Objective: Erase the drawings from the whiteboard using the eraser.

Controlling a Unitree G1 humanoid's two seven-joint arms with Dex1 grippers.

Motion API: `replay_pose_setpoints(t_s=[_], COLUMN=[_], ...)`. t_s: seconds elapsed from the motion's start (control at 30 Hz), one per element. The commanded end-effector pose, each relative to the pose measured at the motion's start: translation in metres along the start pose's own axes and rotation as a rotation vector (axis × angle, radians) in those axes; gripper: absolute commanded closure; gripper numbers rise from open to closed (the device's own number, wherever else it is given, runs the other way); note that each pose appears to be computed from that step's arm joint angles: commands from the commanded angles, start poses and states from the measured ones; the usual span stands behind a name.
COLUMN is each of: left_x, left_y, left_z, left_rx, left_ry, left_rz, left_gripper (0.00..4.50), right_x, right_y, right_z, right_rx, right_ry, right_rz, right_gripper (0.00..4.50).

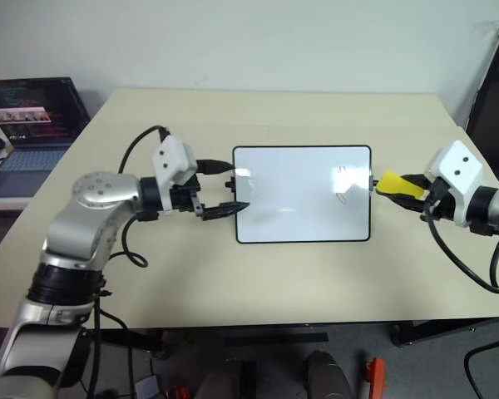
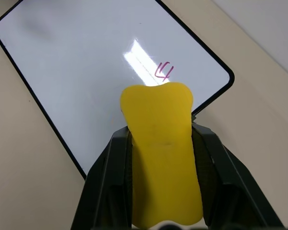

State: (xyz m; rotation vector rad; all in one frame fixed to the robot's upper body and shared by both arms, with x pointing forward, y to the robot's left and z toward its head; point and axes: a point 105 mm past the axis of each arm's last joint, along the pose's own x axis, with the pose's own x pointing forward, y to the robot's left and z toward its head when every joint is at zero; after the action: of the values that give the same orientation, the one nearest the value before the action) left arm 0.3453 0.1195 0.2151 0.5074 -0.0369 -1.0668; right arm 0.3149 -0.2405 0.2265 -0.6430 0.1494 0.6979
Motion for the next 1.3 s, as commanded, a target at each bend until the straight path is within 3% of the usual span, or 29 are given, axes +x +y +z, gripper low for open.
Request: replay_pose_setpoints(t_s=[0.03, 0.3, 1.3], left_x=[-0.001, 0.002, 0.009], left_y=[0.003, 0.002, 0.007], left_z=[0.011, 0.008, 0.007], left_rx=[0.045, 0.038, 0.042], left_ry=[-0.026, -0.023, -0.024], left_rz=[0.005, -0.004, 0.015], left_gripper=[0.00, 0.00, 0.00], right_x=[-0.017, -0.029, -0.021], right_y=[-0.006, -0.005, -0.019], right_z=[-0.006, -0.023, -0.011], right_rx=[-0.028, -0.014, -0.025], right_ry=[0.042, 0.107, 0.052], right_rz=[-0.026, -0.029, -0.079], right_gripper=[3.18, 3.18, 3.18])
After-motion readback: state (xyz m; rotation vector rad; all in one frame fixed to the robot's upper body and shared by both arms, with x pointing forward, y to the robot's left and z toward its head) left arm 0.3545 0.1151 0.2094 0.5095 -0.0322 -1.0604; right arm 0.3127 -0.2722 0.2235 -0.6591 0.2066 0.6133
